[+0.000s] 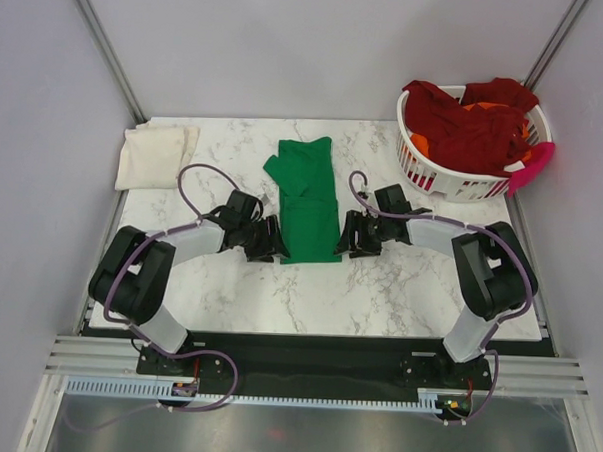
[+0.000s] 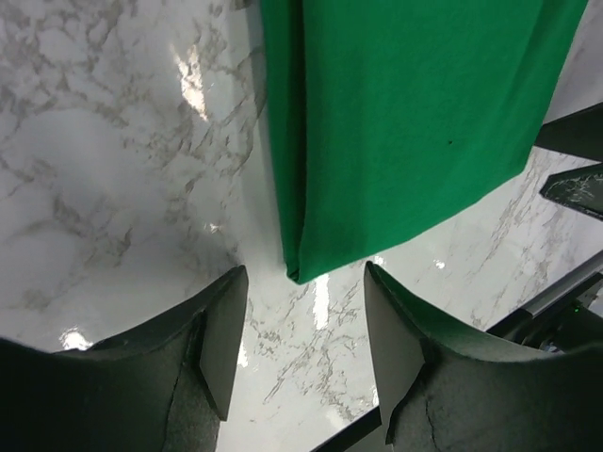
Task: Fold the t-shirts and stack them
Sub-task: Fold the tshirt
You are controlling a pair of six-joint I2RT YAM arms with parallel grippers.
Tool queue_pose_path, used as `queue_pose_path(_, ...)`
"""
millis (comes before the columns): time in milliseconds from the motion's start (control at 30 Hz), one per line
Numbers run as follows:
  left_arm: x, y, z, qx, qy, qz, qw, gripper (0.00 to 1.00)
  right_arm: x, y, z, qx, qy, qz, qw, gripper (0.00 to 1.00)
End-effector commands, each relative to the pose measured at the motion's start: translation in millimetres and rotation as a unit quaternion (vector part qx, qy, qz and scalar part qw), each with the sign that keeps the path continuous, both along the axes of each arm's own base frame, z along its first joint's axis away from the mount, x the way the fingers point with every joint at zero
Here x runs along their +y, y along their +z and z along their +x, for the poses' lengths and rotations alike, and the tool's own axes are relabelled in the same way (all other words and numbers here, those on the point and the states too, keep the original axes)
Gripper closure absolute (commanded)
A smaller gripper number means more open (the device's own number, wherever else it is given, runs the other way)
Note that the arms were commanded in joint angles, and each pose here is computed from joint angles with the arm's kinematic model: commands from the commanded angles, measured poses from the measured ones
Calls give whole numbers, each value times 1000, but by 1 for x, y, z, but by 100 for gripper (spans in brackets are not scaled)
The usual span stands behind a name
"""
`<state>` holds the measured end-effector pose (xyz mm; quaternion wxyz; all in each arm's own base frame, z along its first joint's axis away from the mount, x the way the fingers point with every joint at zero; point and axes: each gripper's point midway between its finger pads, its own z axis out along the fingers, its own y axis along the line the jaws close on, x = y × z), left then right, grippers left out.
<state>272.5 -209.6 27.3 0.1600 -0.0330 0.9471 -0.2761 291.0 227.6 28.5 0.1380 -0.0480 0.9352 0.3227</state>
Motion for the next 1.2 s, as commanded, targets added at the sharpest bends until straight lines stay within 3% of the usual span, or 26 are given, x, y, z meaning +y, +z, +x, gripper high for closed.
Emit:
queue_pose_path(0,-9,-9,3,-3,4,-18,1000,41,4,-16,4,-2,2,6,1000,36)
queue_pose_path(200,-12,-19,-1,6,-1,-19,1000,54,5,-31,-1,12,2,9,1000,43)
queue_pose_path(333,-18,-20,-4,8,-5,-28,1000,94,6,-34,-5,17,4,13,1000,67)
queue_pose_path(367,-19,-20,-5,7,-6,-29,1000,97,6,-33,-5,17,5,15,1000,71)
queue_pose_path(533,-23,-9,-11,-3,-8,-38,999,98,7,-25,-12,15,7,28,999,91)
queue_pose_path(667,-28,9,-22,-11,-7,-57,998,98,4,-13,-22,14,2,37,999,99)
queue_pose_path(900,-23,45,-80,0,-4,-49,999,98,-6,20,-62,5,-3,24,1000,100)
queue_pose_path(1000,-19,70,-105,6,6,-56,998,98,-6,64,-77,-28,-3,34,999,100)
queue_pose_path(1167,-11,119,-107,-31,30,-82,996,98,-1,126,-69,-79,-13,54,995,100)
